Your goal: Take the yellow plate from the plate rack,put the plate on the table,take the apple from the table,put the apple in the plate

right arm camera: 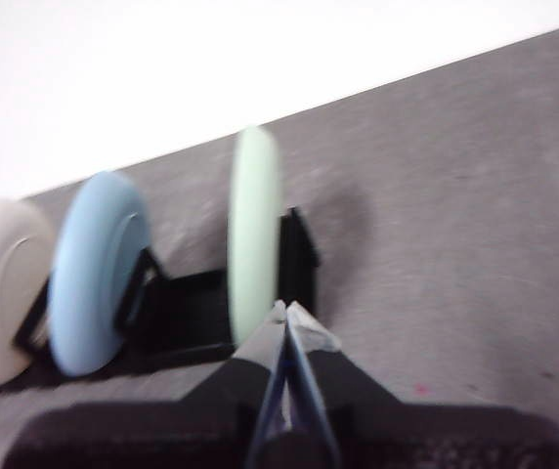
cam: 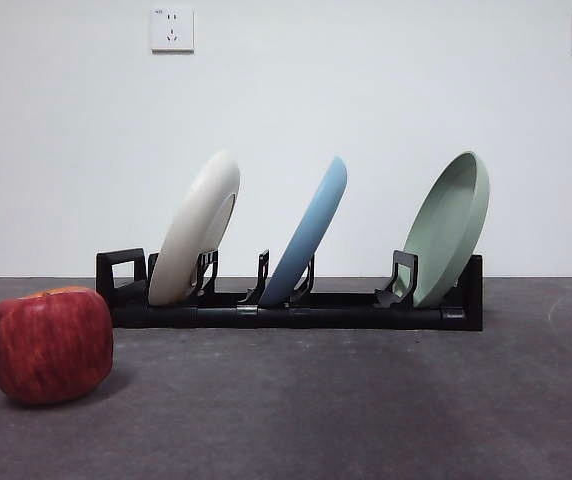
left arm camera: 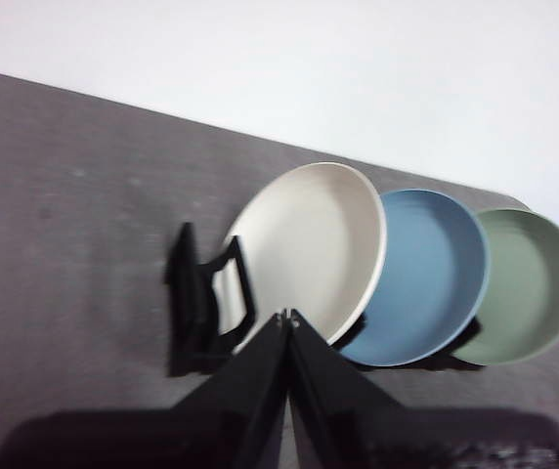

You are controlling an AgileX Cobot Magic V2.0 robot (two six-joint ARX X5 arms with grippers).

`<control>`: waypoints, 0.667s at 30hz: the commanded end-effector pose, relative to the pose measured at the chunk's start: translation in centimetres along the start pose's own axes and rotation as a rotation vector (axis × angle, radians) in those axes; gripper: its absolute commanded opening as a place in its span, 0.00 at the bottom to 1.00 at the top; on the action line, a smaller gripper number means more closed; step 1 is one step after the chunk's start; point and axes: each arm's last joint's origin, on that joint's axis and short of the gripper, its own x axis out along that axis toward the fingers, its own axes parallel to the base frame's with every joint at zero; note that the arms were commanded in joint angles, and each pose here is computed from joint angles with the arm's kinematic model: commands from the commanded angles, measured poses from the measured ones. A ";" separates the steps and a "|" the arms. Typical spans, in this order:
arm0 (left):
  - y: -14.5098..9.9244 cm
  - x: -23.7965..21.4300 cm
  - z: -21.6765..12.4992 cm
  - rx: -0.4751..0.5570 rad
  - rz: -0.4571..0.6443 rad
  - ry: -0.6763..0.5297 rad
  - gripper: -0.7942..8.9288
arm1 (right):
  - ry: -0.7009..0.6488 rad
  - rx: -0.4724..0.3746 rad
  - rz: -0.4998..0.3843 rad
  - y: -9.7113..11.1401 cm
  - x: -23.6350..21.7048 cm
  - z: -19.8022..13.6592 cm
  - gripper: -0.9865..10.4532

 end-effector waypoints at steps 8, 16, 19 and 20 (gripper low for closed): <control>0.4 6.4 4.4 0.004 -0.131 0.198 0.19 | 0.219 -0.046 0.251 1.5 4.4 4.0 0.21; -1.7 12.3 6.3 0.022 -0.211 0.323 0.34 | 0.276 -0.030 0.259 1.5 6.5 4.2 0.34; -2.7 14.7 6.7 0.027 -0.232 0.371 0.34 | 0.277 -0.030 0.258 1.5 6.6 4.2 0.34; -2.9 15.4 6.8 0.032 -0.234 0.384 0.34 | 0.276 -0.031 0.259 1.5 6.6 4.2 0.34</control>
